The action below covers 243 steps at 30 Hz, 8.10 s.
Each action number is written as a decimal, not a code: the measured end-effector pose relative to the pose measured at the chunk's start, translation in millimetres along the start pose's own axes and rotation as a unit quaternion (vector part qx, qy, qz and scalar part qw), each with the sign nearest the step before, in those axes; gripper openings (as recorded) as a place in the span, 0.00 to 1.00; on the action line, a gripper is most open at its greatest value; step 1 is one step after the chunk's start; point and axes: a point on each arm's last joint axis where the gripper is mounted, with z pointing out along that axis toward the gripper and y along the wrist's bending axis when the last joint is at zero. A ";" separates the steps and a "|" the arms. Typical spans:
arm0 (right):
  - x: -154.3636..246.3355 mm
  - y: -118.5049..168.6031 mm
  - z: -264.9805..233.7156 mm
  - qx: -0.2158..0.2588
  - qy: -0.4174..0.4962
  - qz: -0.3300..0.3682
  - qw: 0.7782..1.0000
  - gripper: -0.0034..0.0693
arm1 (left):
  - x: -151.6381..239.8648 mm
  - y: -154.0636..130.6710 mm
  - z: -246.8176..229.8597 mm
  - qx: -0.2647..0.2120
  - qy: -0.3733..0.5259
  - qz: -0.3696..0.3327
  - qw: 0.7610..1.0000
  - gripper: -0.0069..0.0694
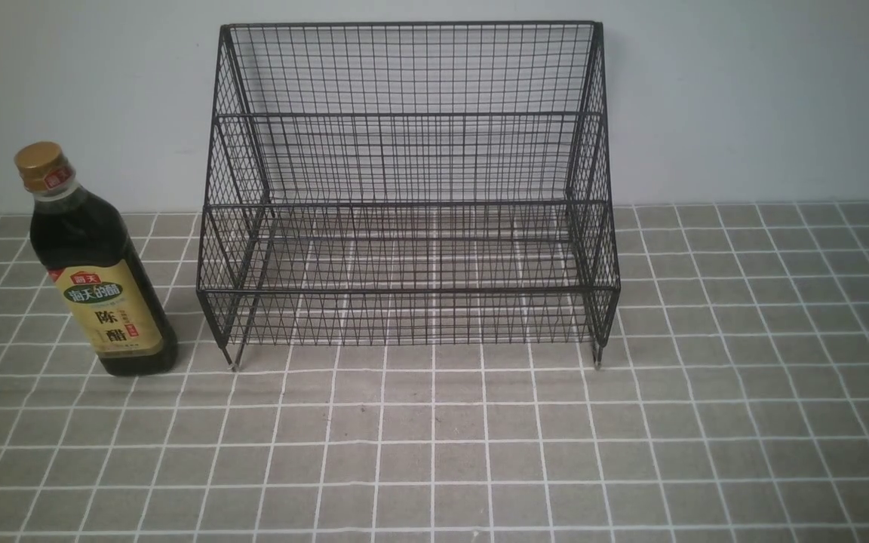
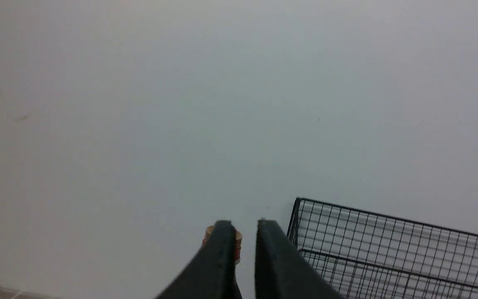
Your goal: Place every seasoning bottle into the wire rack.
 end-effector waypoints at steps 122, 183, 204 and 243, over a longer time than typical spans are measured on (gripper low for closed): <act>0.0 0.0 0.0 0.000 0.000 -0.001 1.000 0.03 | 44.2 -96.3 242.8 0.098 0.342 0.071 0.932 0.74; 0.0 0.0 0.0 0.000 0.000 -0.001 1.000 0.03 | 9.2 -6.9 -66.1 0.083 0.202 0.120 0.968 0.08; -0.2 0.0 -0.1 0.000 0.000 -0.001 1.000 0.03 | 91.8 15.7 -78.4 0.050 0.274 0.150 0.949 0.08; -0.2 0.0 -0.1 0.000 0.000 0.000 1.000 0.03 | 91.8 15.7 -78.4 0.050 0.274 0.150 0.949 0.08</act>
